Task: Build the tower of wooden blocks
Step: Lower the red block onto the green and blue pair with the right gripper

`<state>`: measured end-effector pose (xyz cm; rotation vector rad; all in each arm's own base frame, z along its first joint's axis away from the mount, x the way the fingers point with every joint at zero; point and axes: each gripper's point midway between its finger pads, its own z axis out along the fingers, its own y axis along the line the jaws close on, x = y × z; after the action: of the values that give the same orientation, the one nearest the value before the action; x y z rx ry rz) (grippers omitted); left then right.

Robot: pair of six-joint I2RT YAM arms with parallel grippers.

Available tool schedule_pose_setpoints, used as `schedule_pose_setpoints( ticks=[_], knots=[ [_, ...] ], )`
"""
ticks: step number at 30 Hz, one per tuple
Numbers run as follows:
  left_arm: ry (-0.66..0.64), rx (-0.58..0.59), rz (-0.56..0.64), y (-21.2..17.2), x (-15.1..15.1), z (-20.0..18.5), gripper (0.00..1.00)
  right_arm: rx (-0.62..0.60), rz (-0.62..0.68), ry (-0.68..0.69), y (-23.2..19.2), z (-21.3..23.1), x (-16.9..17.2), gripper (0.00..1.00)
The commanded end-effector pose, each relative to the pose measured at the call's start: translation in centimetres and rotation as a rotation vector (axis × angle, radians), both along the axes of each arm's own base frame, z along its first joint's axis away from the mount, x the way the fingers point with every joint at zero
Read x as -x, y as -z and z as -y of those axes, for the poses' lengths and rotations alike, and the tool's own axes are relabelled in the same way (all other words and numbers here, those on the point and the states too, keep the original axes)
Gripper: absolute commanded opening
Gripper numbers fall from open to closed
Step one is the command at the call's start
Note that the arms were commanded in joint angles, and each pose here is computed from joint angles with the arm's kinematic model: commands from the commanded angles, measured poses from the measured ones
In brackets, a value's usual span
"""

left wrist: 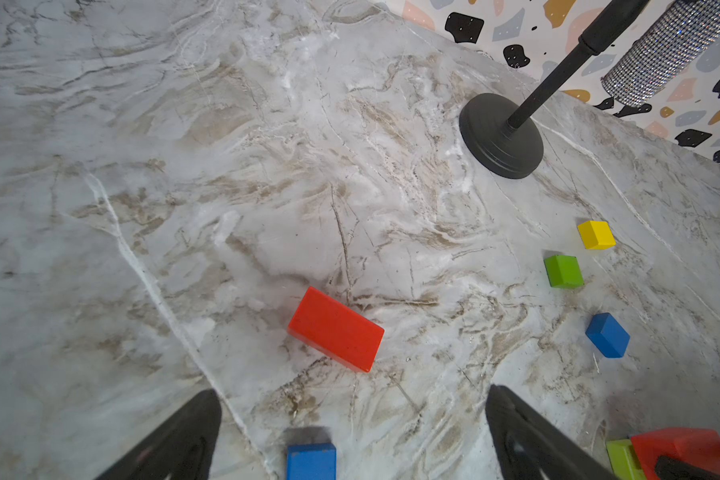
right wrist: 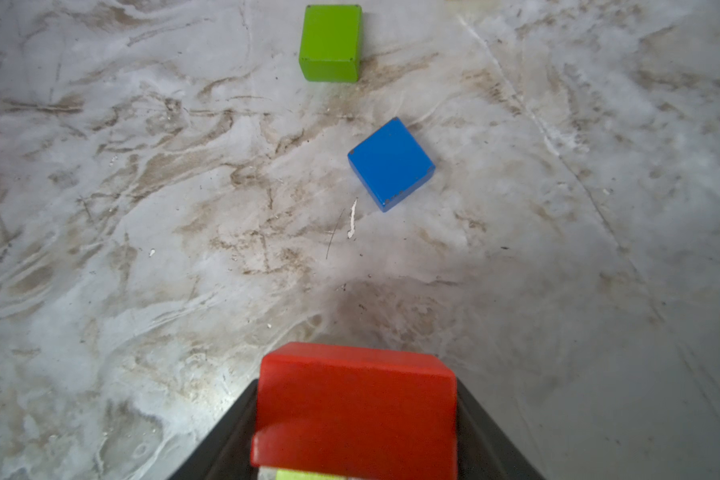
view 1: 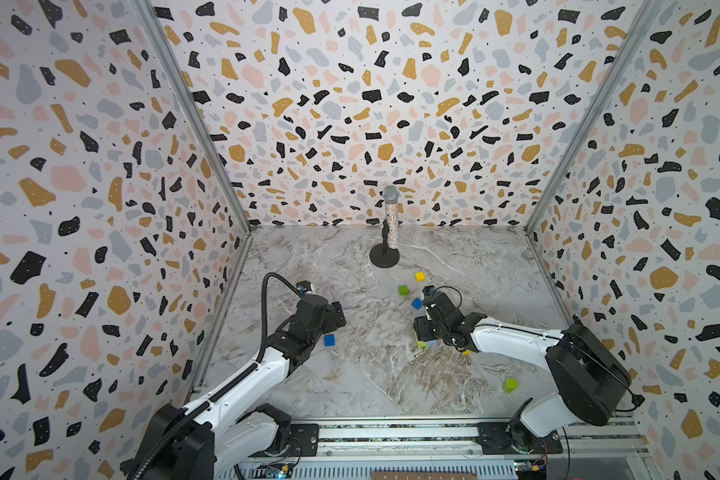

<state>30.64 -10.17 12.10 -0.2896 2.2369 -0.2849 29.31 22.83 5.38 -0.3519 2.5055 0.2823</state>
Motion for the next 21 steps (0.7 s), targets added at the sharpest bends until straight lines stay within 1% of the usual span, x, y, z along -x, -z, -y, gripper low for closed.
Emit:
schedule_pose_setpoints(
  ticks=[1,8,21],
  knots=[
    [-0.002,0.0,0.022,-0.12,-0.25,0.06,1.0,0.005,-0.002,-0.003,-0.63,0.13,0.07,0.53],
    [0.0,0.0,0.027,-0.01,-0.18,0.05,1.0,0.007,-0.002,-0.001,-1.29,-0.1,-0.01,0.53],
    [0.008,0.0,0.04,-0.23,-0.06,0.03,1.0,0.042,-0.034,0.004,-0.68,-0.53,-0.01,0.53]
  ],
)
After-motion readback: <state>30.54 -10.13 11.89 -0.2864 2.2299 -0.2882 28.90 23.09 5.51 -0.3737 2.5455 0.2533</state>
